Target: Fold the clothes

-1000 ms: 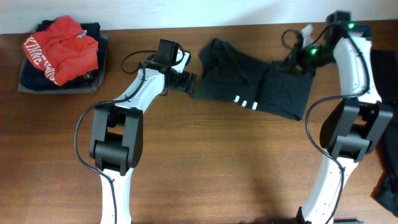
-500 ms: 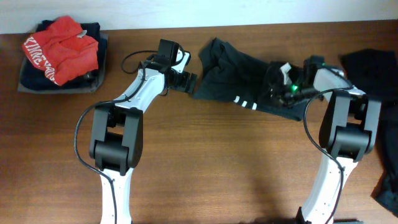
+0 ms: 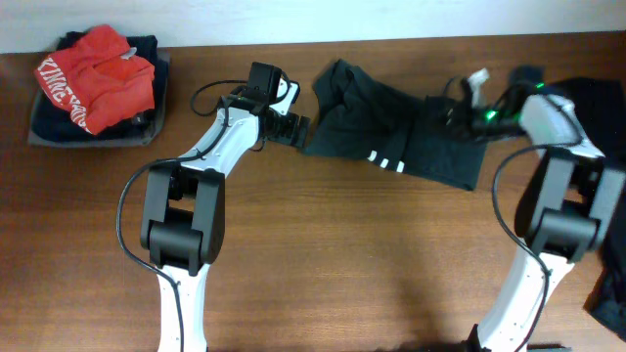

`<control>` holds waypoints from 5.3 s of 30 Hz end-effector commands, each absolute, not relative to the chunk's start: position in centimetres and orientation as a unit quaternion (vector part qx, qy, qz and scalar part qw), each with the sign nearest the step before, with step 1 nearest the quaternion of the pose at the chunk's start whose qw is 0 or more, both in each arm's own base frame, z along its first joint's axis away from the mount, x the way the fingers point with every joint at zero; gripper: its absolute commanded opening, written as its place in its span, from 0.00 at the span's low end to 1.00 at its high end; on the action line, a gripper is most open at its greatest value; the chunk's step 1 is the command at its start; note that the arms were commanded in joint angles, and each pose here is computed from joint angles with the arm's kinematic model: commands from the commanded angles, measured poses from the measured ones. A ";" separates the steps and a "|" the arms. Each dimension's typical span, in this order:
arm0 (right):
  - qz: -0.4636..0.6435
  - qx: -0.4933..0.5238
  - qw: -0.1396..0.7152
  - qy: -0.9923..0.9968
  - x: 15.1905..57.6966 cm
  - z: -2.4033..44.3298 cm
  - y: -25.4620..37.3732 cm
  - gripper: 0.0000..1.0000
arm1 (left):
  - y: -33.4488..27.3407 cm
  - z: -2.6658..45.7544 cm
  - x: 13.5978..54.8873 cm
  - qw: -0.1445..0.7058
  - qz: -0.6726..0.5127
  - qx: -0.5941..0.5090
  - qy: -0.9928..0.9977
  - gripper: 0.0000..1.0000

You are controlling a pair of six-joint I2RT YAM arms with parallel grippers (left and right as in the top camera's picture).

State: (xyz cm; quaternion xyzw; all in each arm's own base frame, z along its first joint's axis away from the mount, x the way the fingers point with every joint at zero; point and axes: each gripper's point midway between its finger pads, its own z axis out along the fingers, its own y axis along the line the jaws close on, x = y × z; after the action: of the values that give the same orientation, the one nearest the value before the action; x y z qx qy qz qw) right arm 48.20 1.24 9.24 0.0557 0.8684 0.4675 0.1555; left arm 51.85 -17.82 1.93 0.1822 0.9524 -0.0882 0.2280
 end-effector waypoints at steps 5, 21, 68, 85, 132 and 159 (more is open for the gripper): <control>0.466 0.044 0.223 0.855 50.5 13.6 -0.6 0.24 | -18.0 3.9 52.2 0.245 -0.100 0.177 0.948 0.99; 0.464 0.093 0.178 0.863 52.7 0.8 -1.3 0.26 | -18.0 3.9 52.2 0.244 -0.100 0.177 0.948 0.99; 0.581 0.100 0.178 0.788 49.4 4.3 -5.2 0.35 | -18.8 3.9 51.5 0.231 -0.128 0.180 0.947 0.99; 0.564 0.016 0.175 0.807 45.6 16.8 0.2 0.36 | -18.8 3.9 51.5 0.233 -0.128 0.180 0.947 0.99; 0.315 0.091 0.105 0.939 39.1 12.4 -0.9 0.78 | -21.1 7.7 54.6 0.316 -0.238 0.203 0.896 0.99; 0.321 0.007 0.067 0.945 38.2 12.2 6.3 0.78 | -24.6 5.4 53.9 0.268 -0.356 0.149 0.883 0.99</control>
State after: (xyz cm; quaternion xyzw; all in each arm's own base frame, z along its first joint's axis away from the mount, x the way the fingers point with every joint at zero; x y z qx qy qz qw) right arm 38.41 5.90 12.57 0.0151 0.9436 0.3230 0.0717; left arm 54.23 -23.34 6.35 0.1505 0.8740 -0.3702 0.2766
